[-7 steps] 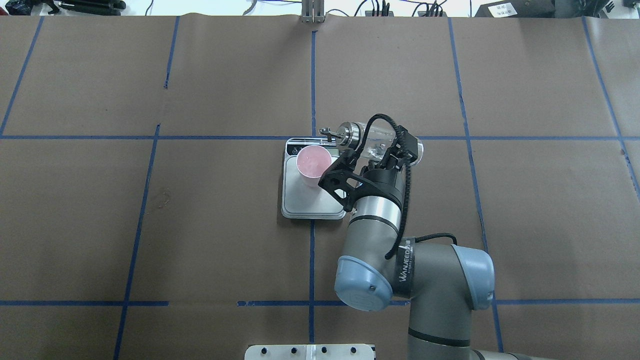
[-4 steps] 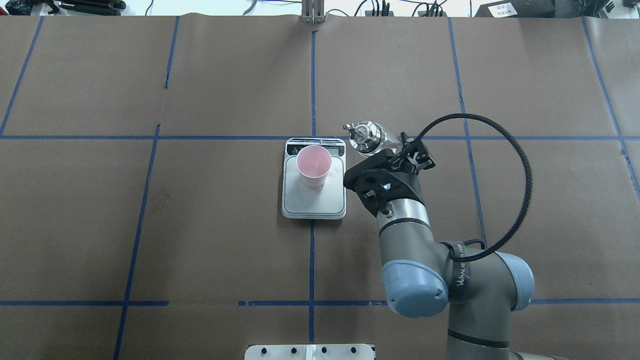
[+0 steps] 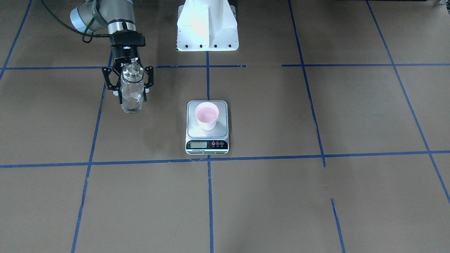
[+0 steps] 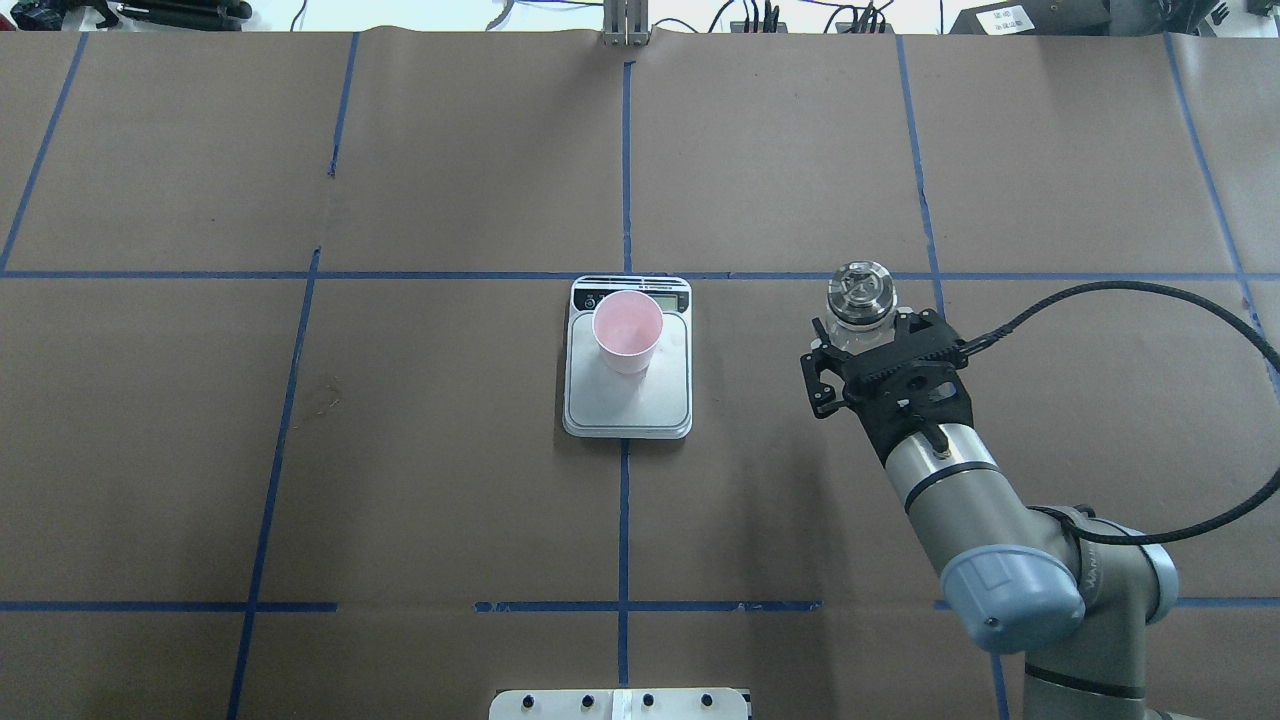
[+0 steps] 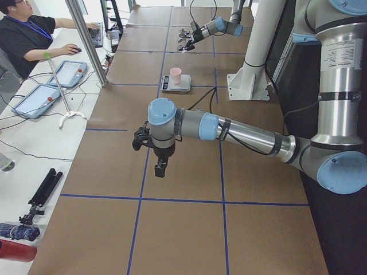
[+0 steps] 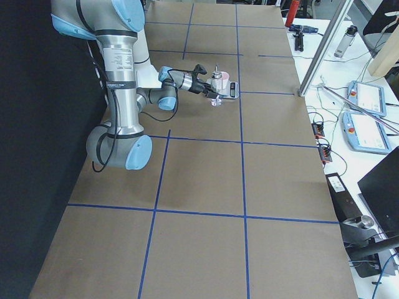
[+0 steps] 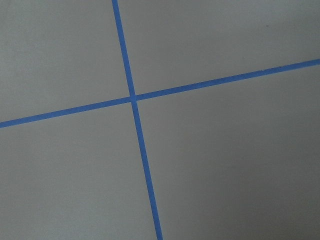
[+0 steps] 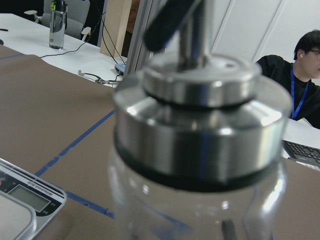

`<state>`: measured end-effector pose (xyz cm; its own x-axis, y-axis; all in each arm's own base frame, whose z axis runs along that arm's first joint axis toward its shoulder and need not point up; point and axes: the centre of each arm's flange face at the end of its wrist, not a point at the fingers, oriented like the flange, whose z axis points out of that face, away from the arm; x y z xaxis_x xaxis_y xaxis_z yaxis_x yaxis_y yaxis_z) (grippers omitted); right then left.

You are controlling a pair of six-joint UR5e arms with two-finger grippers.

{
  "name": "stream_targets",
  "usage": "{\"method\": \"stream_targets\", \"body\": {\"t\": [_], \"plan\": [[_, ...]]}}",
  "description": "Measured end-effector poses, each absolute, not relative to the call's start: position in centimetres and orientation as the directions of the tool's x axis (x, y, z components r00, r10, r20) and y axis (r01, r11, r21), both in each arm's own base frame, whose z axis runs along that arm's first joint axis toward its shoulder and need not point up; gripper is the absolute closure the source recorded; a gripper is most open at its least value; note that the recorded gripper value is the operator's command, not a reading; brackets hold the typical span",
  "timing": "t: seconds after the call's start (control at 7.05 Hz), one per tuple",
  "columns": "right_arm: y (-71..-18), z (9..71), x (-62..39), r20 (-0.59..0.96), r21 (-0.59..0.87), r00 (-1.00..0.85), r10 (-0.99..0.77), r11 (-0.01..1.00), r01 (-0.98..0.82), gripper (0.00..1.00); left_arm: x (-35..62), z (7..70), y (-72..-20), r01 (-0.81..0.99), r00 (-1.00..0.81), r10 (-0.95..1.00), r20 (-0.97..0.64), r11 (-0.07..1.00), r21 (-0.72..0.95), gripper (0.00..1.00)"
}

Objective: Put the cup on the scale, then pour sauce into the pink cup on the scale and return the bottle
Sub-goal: 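Carry the upright dispenser with the right gripper away from the scale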

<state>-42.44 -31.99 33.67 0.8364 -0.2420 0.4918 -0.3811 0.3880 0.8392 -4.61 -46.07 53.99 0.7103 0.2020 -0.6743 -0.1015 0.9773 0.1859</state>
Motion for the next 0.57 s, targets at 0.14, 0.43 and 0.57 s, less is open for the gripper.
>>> {"method": "stream_targets", "body": {"t": [0.14,0.43,0.57], "plan": [[-31.8,35.3,-41.7,0.586,0.781,0.782,-0.212,0.404,-0.476,1.0,-4.6,53.7,-46.0,-0.101,0.71,0.206,-0.673,0.976,0.192,0.0],[-32.1,39.9,-41.5,0.7,0.685,0.698,-0.152,0.419,-0.596,1.0,-4.7,52.9,-45.7,-0.1,0.71,0.215,-0.67,0.973,0.206,0.0],[-32.4,42.0,-41.6,0.723,0.659,0.68,-0.124,0.421,-0.624,1.0,-4.6,52.6,-45.7,-0.1,0.71,0.22,-0.669,0.972,0.212,0.0]]}}
